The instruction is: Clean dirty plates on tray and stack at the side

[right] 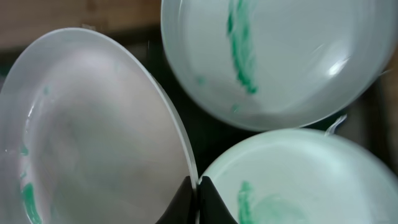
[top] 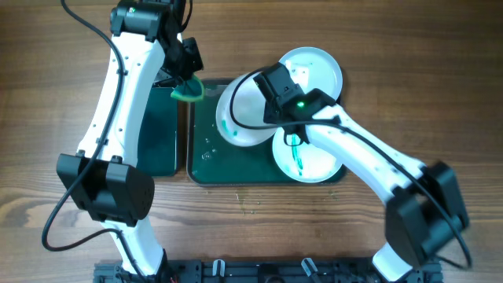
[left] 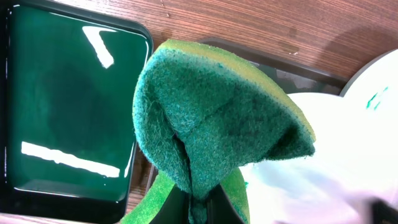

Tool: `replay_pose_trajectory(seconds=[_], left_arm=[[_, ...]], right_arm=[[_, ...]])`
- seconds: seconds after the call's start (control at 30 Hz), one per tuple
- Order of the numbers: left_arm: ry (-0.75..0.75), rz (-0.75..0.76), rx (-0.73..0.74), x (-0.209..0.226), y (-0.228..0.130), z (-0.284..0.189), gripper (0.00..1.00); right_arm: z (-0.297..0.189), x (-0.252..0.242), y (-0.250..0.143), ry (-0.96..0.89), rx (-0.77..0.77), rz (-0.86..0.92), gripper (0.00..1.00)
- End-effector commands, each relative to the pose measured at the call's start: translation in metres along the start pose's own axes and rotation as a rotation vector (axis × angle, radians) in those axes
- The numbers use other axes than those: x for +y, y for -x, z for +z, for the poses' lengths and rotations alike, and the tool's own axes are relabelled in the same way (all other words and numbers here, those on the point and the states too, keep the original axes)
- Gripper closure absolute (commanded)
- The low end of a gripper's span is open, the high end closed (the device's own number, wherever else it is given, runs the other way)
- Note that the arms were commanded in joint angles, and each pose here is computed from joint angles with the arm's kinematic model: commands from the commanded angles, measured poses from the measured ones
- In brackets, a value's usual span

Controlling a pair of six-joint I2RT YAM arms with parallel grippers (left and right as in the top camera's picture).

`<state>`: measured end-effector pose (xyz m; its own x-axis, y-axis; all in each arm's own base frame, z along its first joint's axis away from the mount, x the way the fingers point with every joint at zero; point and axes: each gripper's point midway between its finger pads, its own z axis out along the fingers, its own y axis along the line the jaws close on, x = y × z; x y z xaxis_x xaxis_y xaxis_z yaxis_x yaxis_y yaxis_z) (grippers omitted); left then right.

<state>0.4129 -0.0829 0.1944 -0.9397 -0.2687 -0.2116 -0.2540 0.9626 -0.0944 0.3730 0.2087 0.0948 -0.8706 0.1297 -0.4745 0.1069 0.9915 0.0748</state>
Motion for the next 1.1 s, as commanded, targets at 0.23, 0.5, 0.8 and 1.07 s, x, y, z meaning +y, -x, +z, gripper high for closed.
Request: replay_pose_trajectory(seconds=[0.23,0.5,0.8,1.07], left_arm=[[-0.025,0.014,-0.022,-0.005,0.003,-0.009,0.96],[-0.029,0.014,-0.020,-0.005,0.002,-0.009,0.96],[-0.029,0.014,-0.020,-0.005,0.002,-0.009,0.96],[-0.038,0.011,-0.020,-0.009,0.002,-0.009,0.96]], right_arm=[[0.048,0.023,-0.058,0.115,0.268,0.009,0.85],[0.043,0.044,-0.041,0.325,0.236,-0.294,0.44],[0.032,0.039,0.005,0.416,0.158,-0.454,0.44],[0.048,0.039,0.005,0.389,0.197,-0.507,0.48]])
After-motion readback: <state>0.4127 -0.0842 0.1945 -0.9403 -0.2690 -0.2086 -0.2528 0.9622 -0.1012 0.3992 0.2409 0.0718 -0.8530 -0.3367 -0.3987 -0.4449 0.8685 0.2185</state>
